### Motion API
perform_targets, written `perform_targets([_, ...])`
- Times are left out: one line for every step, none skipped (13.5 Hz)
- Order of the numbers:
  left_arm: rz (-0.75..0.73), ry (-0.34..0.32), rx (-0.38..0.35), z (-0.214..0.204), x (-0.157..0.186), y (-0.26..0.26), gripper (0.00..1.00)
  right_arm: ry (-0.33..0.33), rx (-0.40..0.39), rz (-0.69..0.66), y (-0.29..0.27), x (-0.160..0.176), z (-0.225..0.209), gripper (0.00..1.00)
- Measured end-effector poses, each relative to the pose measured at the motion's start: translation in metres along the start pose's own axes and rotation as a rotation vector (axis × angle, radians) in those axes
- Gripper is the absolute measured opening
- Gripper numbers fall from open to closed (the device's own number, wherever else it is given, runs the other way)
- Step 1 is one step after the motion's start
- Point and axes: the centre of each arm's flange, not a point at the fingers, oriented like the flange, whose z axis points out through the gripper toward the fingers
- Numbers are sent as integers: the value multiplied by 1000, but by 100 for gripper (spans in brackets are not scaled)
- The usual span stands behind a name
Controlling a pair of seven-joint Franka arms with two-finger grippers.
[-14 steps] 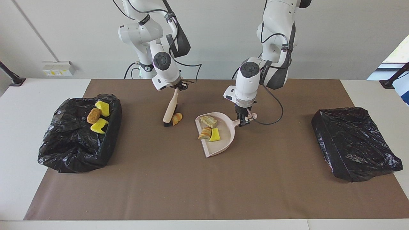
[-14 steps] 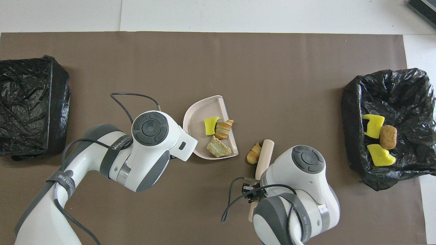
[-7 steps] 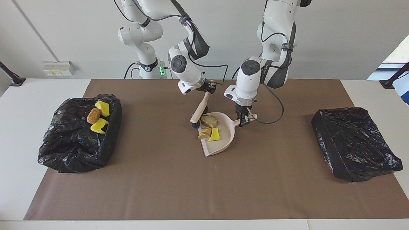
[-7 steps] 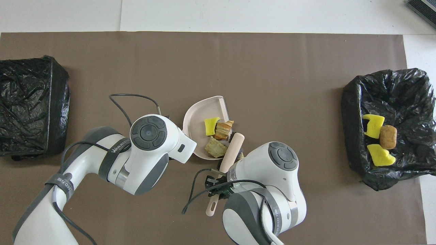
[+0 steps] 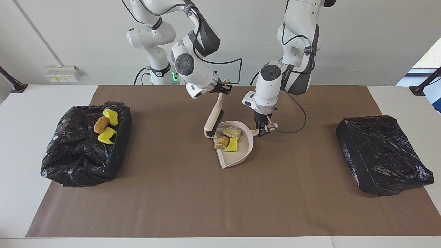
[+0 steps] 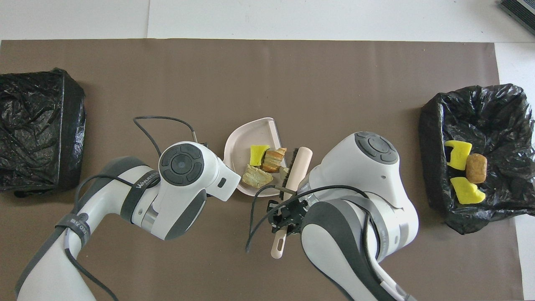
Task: Sweep and dump trash in bin
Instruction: 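Brush the last chunks into the dustpan held by the left gripper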
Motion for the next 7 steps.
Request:
perform_targets([0, 0, 0, 0, 0, 0, 32, 19, -41, -8, 5, 2, -6, 26])
perform_targets([0, 0, 0, 0, 0, 0, 32, 42, -92, -18, 9, 3, -5, 26])
perform_targets([0, 0, 0, 0, 0, 0, 32, 65, -147, -27, 16, 7, -1, 26])
perform_targets([0, 0, 0, 0, 0, 0, 32, 81, -203, -39, 27, 13, 2, 26])
perform_targets([0, 0, 0, 0, 0, 0, 32, 88, -258, -53, 41, 21, 7, 26])
perform_targets([0, 0, 0, 0, 0, 0, 32, 85, -300, -59, 53, 27, 15, 26])
perform_targets([0, 0, 0, 0, 0, 0, 32, 72, -327, -65, 63, 30, 27, 26])
